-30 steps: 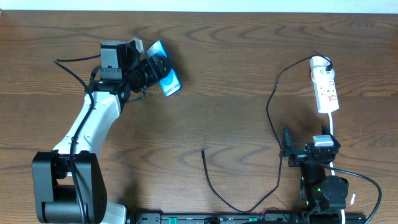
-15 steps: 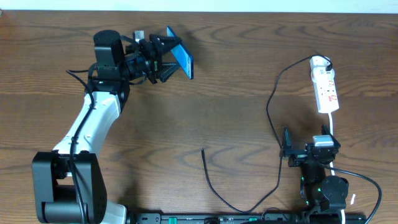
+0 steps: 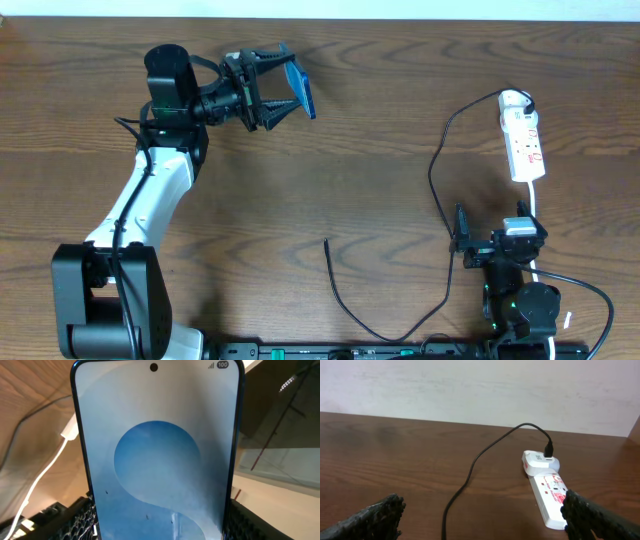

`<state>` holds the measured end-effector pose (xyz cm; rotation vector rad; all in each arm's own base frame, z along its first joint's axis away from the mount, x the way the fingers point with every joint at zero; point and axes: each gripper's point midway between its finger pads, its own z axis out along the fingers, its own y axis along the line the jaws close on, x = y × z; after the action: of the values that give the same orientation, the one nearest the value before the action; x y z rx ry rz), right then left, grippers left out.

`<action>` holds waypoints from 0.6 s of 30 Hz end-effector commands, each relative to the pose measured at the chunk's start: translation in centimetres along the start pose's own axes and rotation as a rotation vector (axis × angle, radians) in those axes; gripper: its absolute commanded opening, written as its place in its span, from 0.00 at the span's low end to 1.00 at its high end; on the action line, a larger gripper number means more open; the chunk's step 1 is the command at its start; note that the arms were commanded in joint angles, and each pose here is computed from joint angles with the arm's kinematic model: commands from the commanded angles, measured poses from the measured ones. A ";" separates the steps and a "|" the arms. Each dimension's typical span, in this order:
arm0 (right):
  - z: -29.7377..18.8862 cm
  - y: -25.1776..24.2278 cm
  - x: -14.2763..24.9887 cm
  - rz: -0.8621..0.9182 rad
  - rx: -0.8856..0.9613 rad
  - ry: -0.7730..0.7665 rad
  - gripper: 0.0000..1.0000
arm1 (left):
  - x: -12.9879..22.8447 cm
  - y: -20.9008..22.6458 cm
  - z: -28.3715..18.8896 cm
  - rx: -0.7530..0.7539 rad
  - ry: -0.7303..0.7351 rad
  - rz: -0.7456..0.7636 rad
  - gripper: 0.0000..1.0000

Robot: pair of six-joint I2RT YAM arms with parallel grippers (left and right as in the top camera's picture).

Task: Plug charger to phone and switch on socket
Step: 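Raise the held phone and swing it up and forward with the left gripper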

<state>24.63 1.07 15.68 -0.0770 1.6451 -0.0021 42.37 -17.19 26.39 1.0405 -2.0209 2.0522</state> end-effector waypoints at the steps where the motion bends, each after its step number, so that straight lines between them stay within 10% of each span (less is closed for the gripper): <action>1: 0.0 0.1 0.1 -0.012 -0.001 0.001 0.99 | 1.7 -0.8 -0.4 -0.001 0.056 -0.050 0.08; 18: 0.0 0.1 0.1 -0.012 -0.001 0.001 0.99 | 1.9 -0.8 -0.9 -0.012 0.082 -0.117 0.07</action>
<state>24.63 1.07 15.68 -0.0770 1.6451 -0.0021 41.66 -17.01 26.64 1.0852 -1.8860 1.9716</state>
